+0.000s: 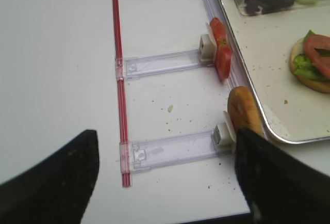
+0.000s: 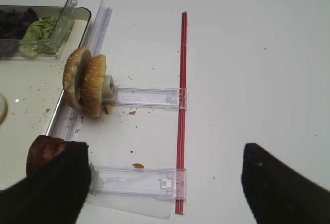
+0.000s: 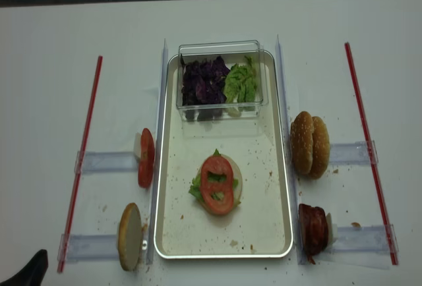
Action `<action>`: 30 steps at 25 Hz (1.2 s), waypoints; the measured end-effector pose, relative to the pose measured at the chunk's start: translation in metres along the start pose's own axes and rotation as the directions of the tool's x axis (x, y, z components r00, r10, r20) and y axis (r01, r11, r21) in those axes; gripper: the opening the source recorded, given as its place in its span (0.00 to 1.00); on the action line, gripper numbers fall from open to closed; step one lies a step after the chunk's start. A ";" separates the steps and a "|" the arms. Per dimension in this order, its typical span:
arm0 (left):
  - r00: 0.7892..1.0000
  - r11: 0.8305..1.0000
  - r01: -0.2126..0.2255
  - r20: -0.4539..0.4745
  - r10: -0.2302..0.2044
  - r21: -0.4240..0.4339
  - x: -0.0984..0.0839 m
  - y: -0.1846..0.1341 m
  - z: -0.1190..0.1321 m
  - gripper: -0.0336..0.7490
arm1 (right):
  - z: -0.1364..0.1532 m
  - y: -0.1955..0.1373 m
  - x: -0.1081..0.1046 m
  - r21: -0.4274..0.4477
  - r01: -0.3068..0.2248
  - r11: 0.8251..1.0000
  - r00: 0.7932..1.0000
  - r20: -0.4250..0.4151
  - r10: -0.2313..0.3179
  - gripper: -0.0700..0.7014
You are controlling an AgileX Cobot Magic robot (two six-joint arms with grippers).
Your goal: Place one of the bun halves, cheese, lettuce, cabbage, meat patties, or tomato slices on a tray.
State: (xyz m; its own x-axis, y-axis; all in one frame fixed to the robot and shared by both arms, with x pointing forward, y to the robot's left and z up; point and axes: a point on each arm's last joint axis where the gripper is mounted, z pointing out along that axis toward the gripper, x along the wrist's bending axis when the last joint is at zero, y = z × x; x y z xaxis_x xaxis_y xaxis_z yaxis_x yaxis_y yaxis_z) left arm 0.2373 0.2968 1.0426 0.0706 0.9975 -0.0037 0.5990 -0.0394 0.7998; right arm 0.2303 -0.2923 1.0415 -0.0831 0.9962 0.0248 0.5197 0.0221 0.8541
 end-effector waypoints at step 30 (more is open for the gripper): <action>0.997 0.996 0.064 -0.049 -0.067 -0.063 0.004 -0.008 -0.007 0.69 | 0.000 0.000 0.000 0.000 -0.004 1.000 1.000 0.000 0.004 0.89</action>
State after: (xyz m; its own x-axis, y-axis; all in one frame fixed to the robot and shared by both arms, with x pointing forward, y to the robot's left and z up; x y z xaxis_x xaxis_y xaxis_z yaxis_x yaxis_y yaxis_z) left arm 0.2268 0.3015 1.0403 -0.0089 0.9996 -0.0275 0.5511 0.0279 0.8340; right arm 0.2303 -0.2923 1.0415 -0.0813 0.9963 0.0278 0.5200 0.0186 0.8540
